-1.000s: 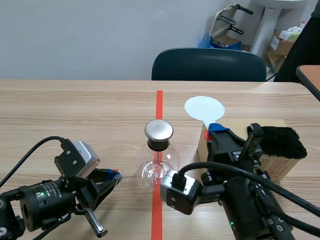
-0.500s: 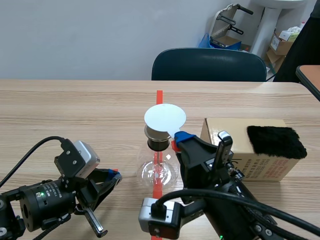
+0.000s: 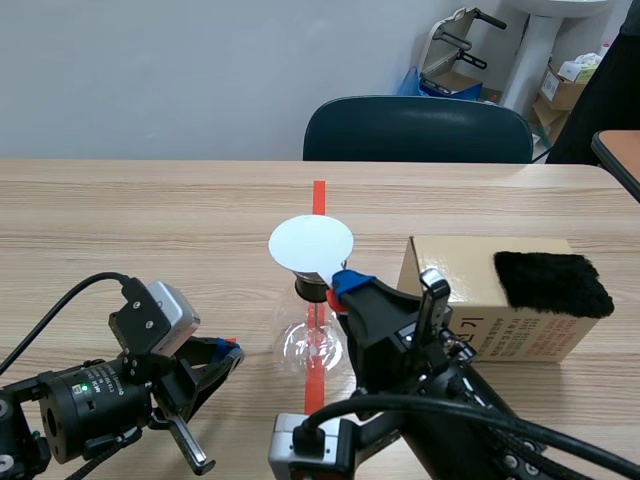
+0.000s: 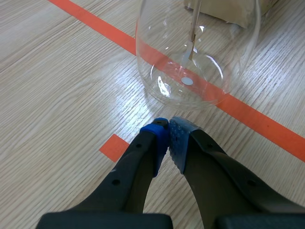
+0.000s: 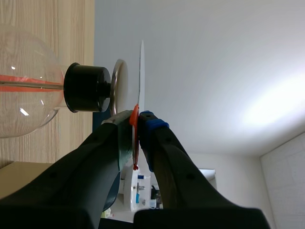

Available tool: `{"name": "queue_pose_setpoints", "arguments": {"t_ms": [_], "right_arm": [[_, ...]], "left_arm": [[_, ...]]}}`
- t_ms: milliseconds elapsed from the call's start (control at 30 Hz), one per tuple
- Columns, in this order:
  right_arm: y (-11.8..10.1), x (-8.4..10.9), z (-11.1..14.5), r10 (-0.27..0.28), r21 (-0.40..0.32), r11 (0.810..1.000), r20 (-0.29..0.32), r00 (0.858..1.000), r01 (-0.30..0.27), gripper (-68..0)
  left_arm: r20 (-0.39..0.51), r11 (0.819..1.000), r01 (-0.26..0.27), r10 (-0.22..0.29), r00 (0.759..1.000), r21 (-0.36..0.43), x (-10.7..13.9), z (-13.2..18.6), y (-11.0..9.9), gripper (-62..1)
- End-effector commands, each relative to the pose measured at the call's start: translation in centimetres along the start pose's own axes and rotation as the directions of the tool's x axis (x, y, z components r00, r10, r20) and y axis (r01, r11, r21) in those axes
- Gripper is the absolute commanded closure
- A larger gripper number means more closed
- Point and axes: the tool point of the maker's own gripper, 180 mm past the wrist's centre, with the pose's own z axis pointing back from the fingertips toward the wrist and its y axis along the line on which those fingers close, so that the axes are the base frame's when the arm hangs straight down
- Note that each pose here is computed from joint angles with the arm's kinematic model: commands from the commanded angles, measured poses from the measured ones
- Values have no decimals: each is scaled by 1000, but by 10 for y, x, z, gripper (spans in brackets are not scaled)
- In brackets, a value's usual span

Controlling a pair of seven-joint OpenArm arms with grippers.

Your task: Do the electroscope experiment

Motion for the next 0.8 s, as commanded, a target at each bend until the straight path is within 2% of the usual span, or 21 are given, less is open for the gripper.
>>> {"name": "queue_pose_setpoints", "arguments": {"t_ms": [0,167,300,400,567,767], "right_arm": [[-8,-4,-1,13,-23,1000,-4,1000,-13,-4],[-8,-8,-1,12,-23,1000,-30,999,-13,-4],[-8,-21,0,11,-23,1000,-101,995,-13,-4],[-8,-34,2,9,-23,1000,-174,985,-13,-4],[-8,-58,8,5,-23,1000,-307,952,-13,-4],[-8,-84,18,1,-23,1000,-448,894,-13,-4]], "left_arm": [[45,1000,-1,1,999,4,14,-2,2,-41],[45,1000,-1,1,999,4,14,-2,2,-40],[45,1000,-1,1,999,4,14,-2,2,-40],[45,1000,-1,1,999,4,14,-2,2,-40],[45,1000,-1,1,999,4,14,-2,2,-40],[45,1000,-1,1,999,4,14,-2,2,-40]]}}
